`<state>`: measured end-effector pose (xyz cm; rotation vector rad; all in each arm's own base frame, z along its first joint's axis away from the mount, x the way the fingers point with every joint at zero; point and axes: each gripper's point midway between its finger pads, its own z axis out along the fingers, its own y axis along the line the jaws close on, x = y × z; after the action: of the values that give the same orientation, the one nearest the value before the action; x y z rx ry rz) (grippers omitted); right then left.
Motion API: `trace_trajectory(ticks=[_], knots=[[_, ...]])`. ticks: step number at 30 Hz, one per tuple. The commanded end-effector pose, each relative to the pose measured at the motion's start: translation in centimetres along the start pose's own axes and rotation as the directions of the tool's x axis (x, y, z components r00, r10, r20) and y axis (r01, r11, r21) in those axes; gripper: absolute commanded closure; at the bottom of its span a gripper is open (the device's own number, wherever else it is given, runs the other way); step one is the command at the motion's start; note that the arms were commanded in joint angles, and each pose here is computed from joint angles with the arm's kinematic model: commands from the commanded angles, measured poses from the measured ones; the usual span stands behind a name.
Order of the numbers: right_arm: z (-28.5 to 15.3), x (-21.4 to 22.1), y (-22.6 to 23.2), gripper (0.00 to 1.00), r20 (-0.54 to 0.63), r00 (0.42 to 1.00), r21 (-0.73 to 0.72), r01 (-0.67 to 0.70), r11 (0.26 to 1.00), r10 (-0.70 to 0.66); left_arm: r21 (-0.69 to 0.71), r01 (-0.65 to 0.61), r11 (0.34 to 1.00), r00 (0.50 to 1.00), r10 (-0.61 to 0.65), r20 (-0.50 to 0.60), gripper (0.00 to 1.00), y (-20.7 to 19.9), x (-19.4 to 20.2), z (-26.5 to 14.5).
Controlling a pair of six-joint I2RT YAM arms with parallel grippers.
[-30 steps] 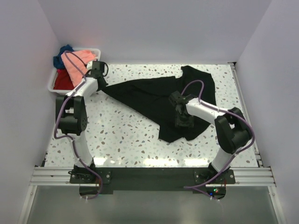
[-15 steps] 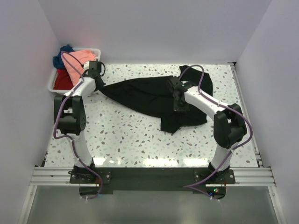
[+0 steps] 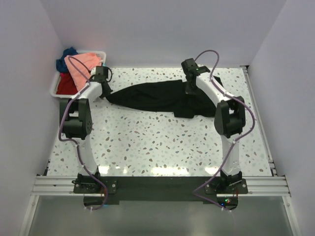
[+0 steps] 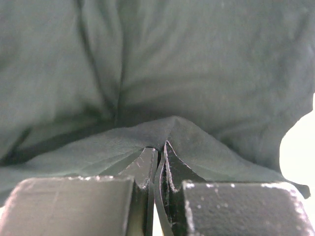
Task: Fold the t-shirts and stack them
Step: Flatten the tshirt out
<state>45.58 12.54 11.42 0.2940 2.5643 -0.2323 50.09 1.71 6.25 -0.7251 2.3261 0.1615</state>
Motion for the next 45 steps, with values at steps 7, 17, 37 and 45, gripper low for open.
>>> trace_trajectory(ticks=[7,17,37,45], knots=[[7.5,-6.8,4.6,1.00,0.056,0.998,-0.099,-0.006,0.995,0.011,0.019,-0.058,0.998,0.998,0.058,-0.006,1.00,-0.7,0.3,1.1],[3.2,-10.7,5.0,0.54,0.251,0.961,-0.260,-0.046,0.964,0.113,0.010,-0.094,0.995,0.995,0.095,-0.043,1.00,-1.0,2.6,1.8],[-2.5,-2.4,-0.7,0.48,0.123,0.984,-0.229,-0.097,0.969,0.127,0.016,-0.092,0.996,0.994,0.093,-0.051,1.00,-0.7,3.3,1.8],[0.3,2.0,-1.4,0.49,0.044,0.995,-0.194,-0.081,0.978,0.092,0.012,-0.099,0.995,0.993,0.100,-0.062,1.00,-0.3,3.9,1.6]])
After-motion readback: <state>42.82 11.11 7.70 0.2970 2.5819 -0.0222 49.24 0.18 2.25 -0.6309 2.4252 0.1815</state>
